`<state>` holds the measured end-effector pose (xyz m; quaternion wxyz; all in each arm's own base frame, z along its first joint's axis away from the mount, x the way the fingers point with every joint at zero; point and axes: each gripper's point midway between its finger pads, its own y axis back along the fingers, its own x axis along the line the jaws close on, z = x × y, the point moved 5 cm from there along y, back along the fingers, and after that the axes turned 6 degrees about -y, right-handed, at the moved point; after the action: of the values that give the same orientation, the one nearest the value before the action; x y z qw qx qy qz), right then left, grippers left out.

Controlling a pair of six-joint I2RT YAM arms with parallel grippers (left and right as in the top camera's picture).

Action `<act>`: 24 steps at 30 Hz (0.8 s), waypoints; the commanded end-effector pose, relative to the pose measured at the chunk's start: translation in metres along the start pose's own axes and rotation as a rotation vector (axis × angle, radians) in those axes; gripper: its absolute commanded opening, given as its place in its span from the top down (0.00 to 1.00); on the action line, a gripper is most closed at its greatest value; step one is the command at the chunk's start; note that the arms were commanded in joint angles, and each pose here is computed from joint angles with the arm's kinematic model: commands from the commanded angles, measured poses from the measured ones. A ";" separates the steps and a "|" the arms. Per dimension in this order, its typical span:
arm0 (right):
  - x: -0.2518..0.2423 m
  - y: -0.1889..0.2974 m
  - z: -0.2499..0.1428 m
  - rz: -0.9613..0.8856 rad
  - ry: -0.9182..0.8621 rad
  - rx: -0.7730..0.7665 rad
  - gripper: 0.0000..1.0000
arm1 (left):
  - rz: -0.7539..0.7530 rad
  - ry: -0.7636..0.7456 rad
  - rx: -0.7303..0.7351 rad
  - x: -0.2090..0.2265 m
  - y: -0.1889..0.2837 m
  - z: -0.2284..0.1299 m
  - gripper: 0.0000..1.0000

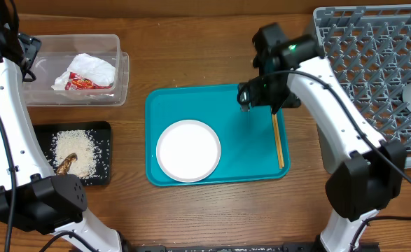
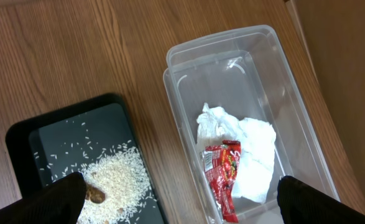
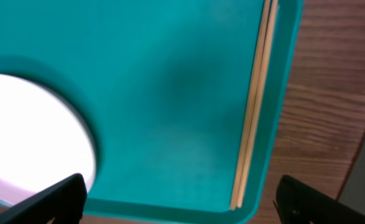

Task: Sort waste into correct bins and load items into the dishwasher
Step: 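Move the right gripper over the wooden chopsticks on the tray, then lower the right gripper and close it around the chopsticks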

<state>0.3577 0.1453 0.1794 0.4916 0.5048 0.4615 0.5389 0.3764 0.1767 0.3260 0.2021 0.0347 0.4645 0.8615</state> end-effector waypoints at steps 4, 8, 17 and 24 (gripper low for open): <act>-0.009 -0.045 -0.008 -0.023 -0.051 0.026 0.30 | 0.011 -0.002 -0.014 0.000 0.000 0.001 0.00; -0.013 -0.063 -0.010 -0.032 -0.052 0.016 0.37 | 0.011 -0.002 -0.014 0.000 0.000 0.001 0.00; -0.029 -0.091 -0.012 -0.110 -0.055 -0.031 0.37 | 0.011 -0.002 -0.014 0.000 0.000 0.001 0.00; -0.033 -0.101 -0.010 -0.135 -0.054 -0.053 0.37 | 0.011 -0.002 -0.014 0.000 0.000 0.001 0.00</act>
<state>0.3551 0.1277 0.0804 0.5402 0.4820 0.4610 0.5131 0.3764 0.1768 0.3260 0.2020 0.0348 0.4644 0.8616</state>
